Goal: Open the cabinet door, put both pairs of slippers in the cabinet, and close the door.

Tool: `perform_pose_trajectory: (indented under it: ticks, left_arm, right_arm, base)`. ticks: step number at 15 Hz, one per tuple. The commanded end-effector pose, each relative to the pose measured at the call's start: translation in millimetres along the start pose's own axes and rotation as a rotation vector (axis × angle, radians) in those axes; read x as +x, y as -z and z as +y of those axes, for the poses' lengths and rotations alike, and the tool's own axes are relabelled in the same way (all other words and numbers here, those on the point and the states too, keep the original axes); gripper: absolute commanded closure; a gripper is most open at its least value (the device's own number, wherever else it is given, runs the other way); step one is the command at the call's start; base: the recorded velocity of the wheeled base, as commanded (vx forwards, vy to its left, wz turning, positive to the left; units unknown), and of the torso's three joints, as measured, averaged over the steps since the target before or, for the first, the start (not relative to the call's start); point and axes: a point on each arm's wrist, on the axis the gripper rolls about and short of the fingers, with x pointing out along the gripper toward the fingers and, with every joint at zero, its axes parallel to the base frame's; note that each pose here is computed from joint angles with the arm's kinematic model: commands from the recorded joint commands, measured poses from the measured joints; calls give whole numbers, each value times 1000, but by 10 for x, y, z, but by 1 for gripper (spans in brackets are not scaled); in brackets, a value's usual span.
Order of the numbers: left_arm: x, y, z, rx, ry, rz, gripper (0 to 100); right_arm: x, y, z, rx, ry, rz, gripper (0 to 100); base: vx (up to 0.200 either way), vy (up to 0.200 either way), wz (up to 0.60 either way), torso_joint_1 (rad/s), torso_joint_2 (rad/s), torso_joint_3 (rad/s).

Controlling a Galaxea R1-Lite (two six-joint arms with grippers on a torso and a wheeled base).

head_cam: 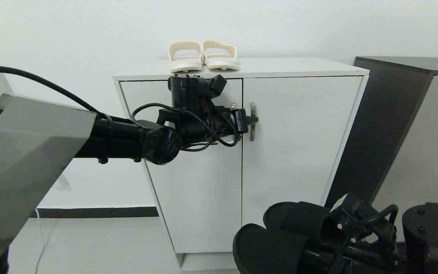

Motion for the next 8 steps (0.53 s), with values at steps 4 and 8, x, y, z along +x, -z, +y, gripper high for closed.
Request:
perform_pose_trajectory:
  ticks: [4, 8]
  left_arm:
    - [-179, -18, -204, 1, 25, 11, 100]
    - [-376, -24, -482, 9, 69, 19, 100]
  right_arm:
    - [-41, 35, 11, -4, -38, 7, 100]
    - [-84, 61, 31, -9, -78, 9, 100]
  base:
    - [0, 0, 0, 0, 0, 0]
    - [0, 0, 0, 0, 0, 0]
